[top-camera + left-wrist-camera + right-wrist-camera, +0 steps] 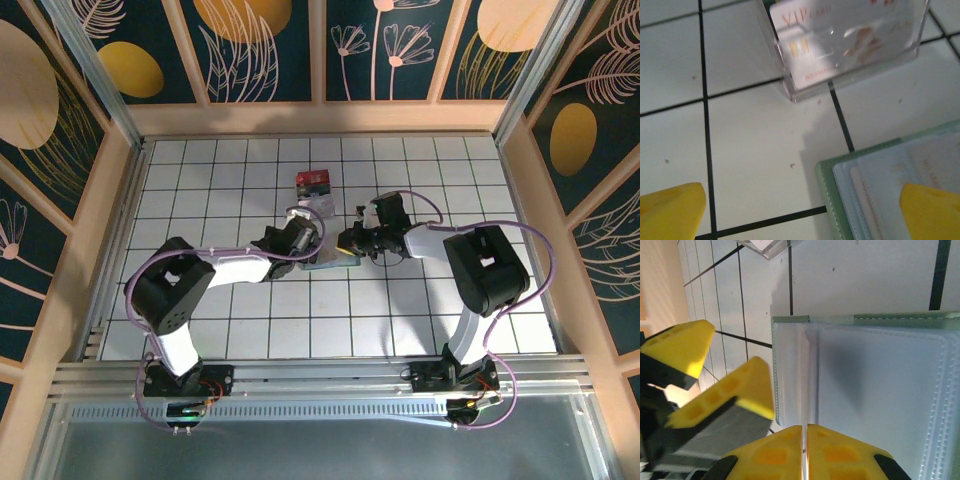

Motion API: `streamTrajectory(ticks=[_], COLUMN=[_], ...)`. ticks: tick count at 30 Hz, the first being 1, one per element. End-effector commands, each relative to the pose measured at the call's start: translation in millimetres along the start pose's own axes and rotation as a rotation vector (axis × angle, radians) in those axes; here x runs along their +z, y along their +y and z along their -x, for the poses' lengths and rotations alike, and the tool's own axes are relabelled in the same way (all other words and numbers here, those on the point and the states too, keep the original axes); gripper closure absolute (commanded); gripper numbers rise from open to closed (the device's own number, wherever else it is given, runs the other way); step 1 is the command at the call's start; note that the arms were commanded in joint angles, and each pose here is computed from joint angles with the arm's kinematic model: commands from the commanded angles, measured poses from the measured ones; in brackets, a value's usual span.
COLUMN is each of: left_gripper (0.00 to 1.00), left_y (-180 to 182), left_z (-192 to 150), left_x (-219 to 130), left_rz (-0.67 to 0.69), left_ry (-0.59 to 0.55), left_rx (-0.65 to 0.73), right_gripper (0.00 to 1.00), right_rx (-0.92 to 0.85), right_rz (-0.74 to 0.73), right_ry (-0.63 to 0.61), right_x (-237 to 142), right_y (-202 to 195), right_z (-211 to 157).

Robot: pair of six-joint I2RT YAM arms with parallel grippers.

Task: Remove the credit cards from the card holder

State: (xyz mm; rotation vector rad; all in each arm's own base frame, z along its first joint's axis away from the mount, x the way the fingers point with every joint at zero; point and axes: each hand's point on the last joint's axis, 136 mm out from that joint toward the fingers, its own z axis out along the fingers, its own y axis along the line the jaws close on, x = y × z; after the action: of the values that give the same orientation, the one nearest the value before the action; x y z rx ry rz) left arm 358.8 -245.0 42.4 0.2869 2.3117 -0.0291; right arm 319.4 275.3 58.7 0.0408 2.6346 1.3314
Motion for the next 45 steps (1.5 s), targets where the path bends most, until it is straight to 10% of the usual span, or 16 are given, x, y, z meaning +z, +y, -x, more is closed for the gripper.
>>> streamTrajectory(ticks=[1,16,26,45], left_gripper=[0.01,0.01,0.01,0.01], left_y=[1.3,1.6,8.5,-4.3], left_z=[-10.3,-29.8,-24.3,73.9], left_x=[7.7,14.7,9.1,-56.0], left_rz=[0.027,0.024,0.052,-0.087], left_ry=[0.032,0.079,0.056,-0.156], left_rx=[0.043,0.046,0.016,-0.005], right_gripper=[0.87,0.76,0.95,0.95], right_rx=[-0.029,-0.034,-0.067,-0.342], right_rz=[0.009,-0.015,-0.302,-0.275], right_ry=[-0.009,-0.001,-0.094,-0.191], right_x=[2.0,15.0,-11.0,-59.4], right_y=[9.1,9.3,-23.3,37.2], right_z=[4.5,3.5,19.8,38.5])
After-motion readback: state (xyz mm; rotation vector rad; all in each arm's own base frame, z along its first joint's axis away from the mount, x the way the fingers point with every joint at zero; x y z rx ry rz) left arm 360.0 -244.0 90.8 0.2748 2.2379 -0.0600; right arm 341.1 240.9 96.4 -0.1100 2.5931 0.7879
